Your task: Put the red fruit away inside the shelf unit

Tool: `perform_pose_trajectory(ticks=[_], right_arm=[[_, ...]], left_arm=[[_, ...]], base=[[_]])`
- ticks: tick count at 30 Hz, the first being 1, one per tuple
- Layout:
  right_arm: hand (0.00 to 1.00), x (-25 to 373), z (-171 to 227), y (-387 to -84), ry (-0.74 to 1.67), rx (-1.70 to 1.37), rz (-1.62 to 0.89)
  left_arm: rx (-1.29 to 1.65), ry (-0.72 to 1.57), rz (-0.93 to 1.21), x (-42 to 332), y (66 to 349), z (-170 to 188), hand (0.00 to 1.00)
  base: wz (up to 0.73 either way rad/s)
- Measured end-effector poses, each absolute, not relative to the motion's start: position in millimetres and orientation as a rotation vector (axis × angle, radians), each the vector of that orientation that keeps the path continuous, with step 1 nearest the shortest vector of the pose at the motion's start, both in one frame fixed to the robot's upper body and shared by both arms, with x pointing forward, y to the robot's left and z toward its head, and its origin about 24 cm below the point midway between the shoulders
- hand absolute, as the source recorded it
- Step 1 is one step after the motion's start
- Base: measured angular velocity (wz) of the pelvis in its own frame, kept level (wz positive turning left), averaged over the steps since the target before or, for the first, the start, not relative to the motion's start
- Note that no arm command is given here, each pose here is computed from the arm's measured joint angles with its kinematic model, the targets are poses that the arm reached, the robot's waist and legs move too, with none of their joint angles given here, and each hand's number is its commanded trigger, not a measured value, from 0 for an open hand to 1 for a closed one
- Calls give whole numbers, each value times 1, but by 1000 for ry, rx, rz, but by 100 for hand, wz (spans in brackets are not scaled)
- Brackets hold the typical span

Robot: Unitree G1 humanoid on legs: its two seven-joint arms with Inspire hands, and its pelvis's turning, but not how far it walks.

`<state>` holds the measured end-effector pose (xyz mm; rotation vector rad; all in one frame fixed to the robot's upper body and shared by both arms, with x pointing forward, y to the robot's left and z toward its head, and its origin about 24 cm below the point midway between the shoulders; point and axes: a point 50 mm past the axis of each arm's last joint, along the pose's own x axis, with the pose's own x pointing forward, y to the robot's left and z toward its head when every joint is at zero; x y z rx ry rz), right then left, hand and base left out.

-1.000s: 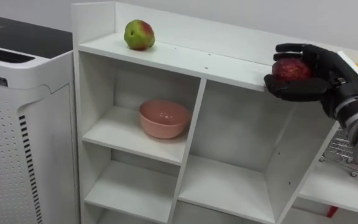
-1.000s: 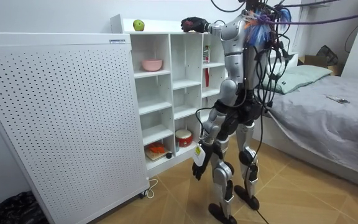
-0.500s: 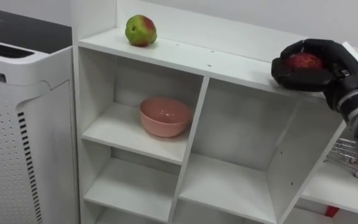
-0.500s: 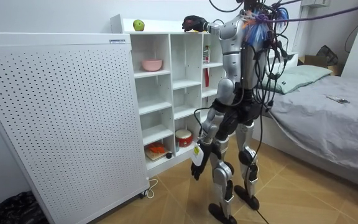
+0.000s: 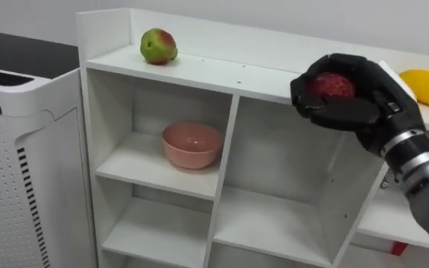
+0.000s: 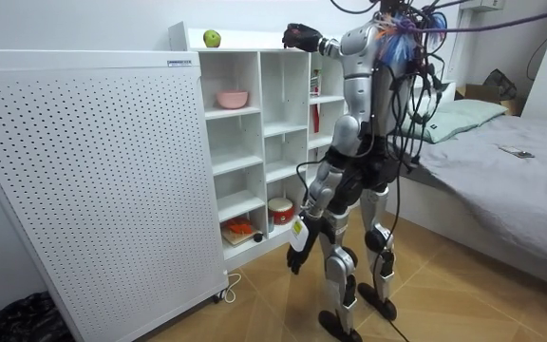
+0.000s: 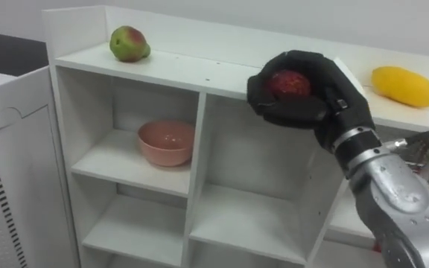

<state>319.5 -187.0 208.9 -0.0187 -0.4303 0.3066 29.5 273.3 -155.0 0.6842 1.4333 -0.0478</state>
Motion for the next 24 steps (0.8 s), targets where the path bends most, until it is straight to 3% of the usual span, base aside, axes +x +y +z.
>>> perform_pose_trajectory(ticks=[12, 20, 24], right_arm=[[100, 306, 179, -154, -350, 160, 533], [100, 326, 52, -174, 129, 395, 261], [100, 321, 19, -191, 262, 457, 117]], left_arm=[[730, 1395, -39, 35, 268, -156, 0], [770, 1317, -102, 74, 246, -160, 0], [773, 1302, -100, 79, 243, -160, 0]], base=[[1], [9], [-10]])
